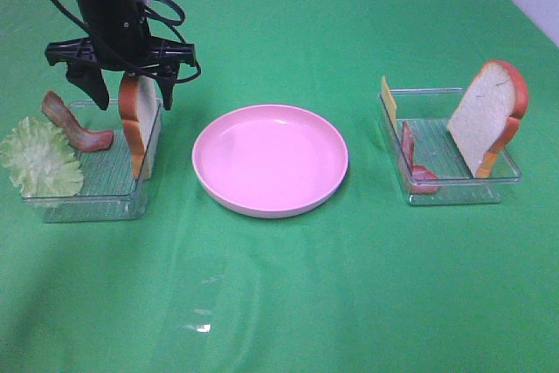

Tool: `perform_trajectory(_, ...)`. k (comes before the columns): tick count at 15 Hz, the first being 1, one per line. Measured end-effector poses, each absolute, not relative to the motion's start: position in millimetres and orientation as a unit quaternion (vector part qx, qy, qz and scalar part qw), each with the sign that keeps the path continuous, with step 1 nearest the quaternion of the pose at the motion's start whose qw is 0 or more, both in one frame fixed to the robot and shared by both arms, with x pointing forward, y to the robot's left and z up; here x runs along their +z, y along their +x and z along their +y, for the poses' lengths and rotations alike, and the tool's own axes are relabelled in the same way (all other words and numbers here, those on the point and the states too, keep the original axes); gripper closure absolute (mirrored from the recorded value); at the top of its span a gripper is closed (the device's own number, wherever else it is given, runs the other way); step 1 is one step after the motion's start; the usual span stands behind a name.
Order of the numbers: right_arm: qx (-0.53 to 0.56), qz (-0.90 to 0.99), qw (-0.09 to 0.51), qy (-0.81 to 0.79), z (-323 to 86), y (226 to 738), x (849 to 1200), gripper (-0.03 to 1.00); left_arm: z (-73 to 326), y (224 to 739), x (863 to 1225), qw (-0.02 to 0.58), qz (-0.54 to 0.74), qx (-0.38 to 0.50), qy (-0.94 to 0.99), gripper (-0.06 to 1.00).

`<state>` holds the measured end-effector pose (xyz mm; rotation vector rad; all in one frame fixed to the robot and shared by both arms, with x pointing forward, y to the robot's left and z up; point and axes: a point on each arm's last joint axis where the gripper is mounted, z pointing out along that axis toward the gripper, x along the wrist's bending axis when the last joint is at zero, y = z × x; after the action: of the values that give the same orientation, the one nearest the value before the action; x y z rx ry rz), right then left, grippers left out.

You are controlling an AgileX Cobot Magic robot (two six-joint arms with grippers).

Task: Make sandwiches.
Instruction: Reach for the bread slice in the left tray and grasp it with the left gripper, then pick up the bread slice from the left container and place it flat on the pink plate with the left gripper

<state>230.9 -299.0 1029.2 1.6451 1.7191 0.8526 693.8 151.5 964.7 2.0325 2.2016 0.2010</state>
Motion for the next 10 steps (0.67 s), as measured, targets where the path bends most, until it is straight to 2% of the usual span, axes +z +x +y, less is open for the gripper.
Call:
perform_trajectory(2,0.322,0.648,0.302,0.62,-299.0,230.9,1029.2,-0.01,153.3,694.5,964.9,0.065,0.734,0.076,0.672,0.56)
perform_trajectory(3,0.322,0.648,0.302,0.62,-299.0,230.9,1029.2,-0.01,153.3,694.6,964.9,0.066,0.735,0.077,0.671,0.63)
perform_trajectory(4,0.322,0.648,0.302,0.62,-299.0,230.9,1029.2,-0.01,153.2,694.9,964.9,0.067,0.734,0.077,0.671,0.75)
perform_trajectory(10,0.322,0.648,0.302,0.62,-299.0,230.9,1029.2,-0.01,153.6,693.8,964.8,0.062,0.735,0.075,0.671,0.75)
